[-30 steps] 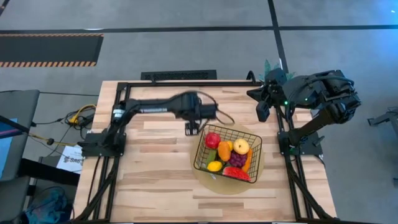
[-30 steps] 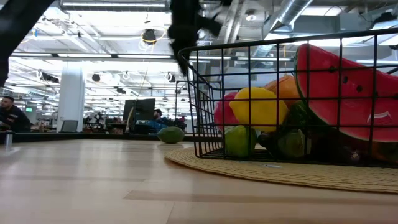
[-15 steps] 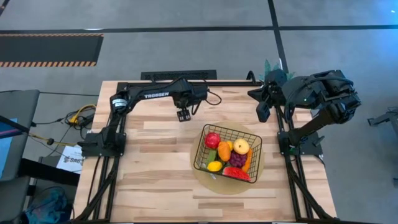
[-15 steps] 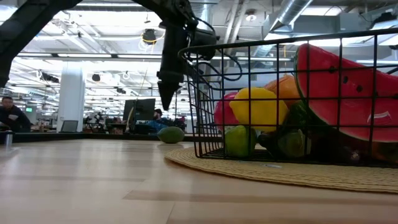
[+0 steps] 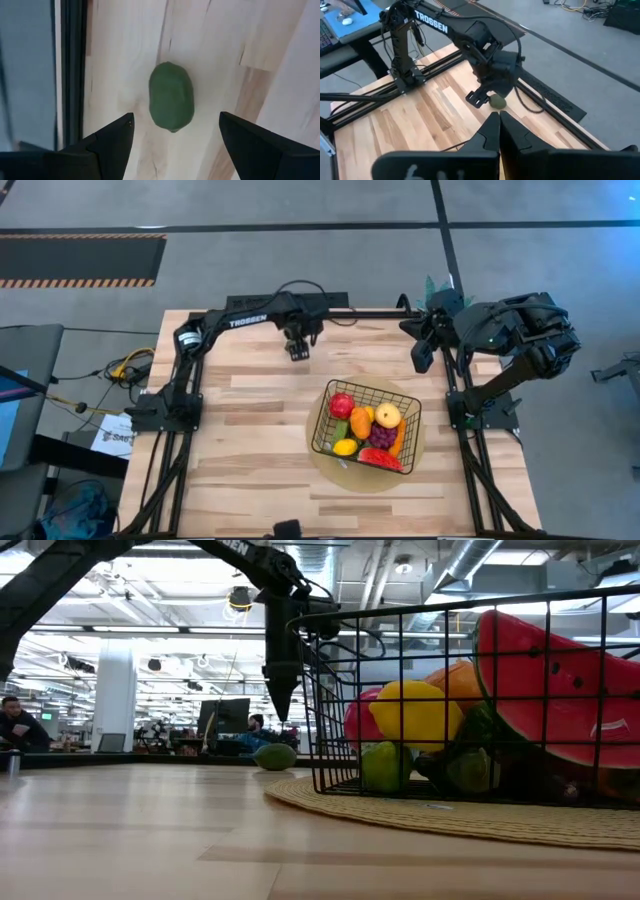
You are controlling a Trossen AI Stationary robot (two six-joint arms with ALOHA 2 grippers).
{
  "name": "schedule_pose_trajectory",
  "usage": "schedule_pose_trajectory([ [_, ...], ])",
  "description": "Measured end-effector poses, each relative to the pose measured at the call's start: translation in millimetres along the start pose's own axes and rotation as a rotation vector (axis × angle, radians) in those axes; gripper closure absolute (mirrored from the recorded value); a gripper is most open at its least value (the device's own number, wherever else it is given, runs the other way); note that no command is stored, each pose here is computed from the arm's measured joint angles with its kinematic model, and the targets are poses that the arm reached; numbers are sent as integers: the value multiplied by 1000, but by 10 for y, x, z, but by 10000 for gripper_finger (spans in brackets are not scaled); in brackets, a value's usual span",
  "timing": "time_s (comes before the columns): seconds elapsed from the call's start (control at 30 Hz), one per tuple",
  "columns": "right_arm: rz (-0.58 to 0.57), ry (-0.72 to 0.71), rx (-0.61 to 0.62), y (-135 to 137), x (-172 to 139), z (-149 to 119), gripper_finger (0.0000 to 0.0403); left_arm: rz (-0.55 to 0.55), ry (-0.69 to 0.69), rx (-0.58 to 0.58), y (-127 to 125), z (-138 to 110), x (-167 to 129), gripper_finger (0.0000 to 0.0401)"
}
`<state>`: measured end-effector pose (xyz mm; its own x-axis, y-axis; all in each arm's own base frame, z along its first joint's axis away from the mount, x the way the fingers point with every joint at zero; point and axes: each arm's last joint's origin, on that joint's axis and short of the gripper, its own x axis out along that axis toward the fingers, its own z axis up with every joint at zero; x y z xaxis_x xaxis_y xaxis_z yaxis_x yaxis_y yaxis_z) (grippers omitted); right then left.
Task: Build produce basket
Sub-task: Put the lime into the mesh basket
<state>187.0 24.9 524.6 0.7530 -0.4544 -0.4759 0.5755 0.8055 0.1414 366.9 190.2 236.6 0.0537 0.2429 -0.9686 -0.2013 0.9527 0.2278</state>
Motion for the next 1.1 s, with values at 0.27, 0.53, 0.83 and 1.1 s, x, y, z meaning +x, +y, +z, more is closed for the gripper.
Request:
schedule_pose_trajectory([
  [0.27, -19, -13, 0, -4, 1, 4, 386, -33, 2, -81, 282, -96, 58, 124],
  [0.53, -18, -13, 0, -5, 0, 4, 386, -142, -16, -125, 321, -79, 184, 124],
  [0.83, -1, 15, -12, -3, -1, -16, 386, -86, 15, -134, 260, -28, 280, 124],
  [1.1, -2, 23, -17, -8, -3, -23, 386, -91, 88, -141, 183, -9, 475, 124],
])
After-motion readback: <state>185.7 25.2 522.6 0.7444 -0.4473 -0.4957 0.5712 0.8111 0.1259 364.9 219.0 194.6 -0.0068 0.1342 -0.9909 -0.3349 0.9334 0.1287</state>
